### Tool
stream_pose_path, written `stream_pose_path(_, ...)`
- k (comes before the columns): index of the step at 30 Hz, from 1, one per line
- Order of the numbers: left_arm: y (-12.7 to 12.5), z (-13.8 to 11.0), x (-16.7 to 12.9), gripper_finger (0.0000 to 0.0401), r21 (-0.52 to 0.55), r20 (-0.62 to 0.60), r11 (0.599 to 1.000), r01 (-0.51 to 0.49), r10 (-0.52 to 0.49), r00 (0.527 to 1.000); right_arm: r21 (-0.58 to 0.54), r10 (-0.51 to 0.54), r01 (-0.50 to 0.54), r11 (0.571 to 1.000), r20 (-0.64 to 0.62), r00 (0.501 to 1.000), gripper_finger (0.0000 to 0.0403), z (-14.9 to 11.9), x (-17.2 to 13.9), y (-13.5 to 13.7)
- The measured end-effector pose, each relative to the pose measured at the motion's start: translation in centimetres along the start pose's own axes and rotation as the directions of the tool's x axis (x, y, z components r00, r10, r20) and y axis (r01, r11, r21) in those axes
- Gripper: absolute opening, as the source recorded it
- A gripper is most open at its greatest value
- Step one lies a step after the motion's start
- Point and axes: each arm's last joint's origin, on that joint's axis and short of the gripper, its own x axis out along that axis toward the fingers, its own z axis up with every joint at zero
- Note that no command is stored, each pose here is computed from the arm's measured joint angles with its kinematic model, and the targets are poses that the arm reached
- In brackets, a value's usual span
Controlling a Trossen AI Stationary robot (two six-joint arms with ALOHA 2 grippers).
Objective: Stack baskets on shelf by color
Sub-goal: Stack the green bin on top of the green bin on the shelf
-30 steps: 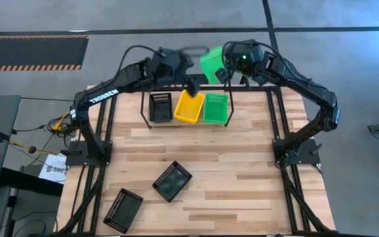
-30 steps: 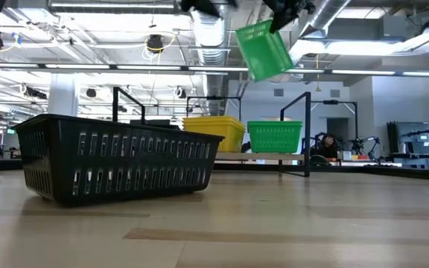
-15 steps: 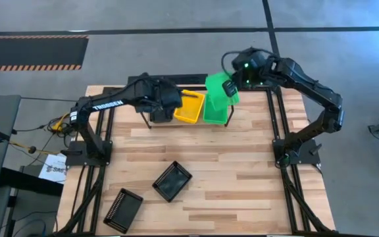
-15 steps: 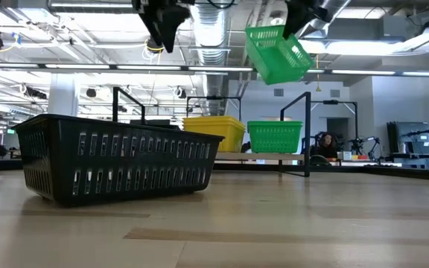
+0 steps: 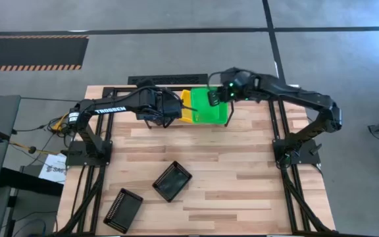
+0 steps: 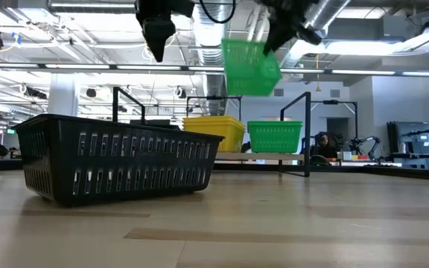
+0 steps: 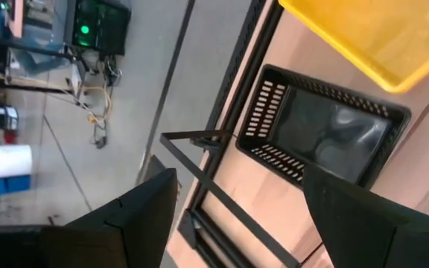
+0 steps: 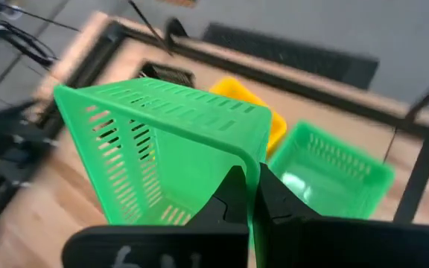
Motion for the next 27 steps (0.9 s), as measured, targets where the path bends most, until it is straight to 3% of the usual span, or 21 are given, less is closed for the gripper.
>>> stream_pose_path(6,0.2,-0.4,0.0,0.0277,0.050,-0.001,0.999,0.001,-0.001,1.000,0.108,-0.081,0.090,0.990,-0.084,0.993,0.0001,-2.3,2.7,-1.6)
stream_pose_path(15,0.3,-0.4,-0.2,0.0277,0.033,0.022,0.999,0.006,-0.007,1.000,0.192,-0.137,0.148,0.970,-0.073,0.988,0.0001,-0.9,3.2,-3.6)
stream_pose_path(20,0.3,-0.2,-0.2,0.0277,0.020,0.034,1.000,0.011,-0.012,0.999,0.181,-0.152,0.168,0.969,-0.098,0.984,0.0001,-0.9,3.6,-4.0)
stream_pose_path(27,0.2,0.0,-0.2,0.0277,0.003,0.048,1.000,0.021,-0.021,0.999,0.140,-0.246,0.277,0.951,-0.202,0.948,0.0001,-1.7,4.1,-5.1)
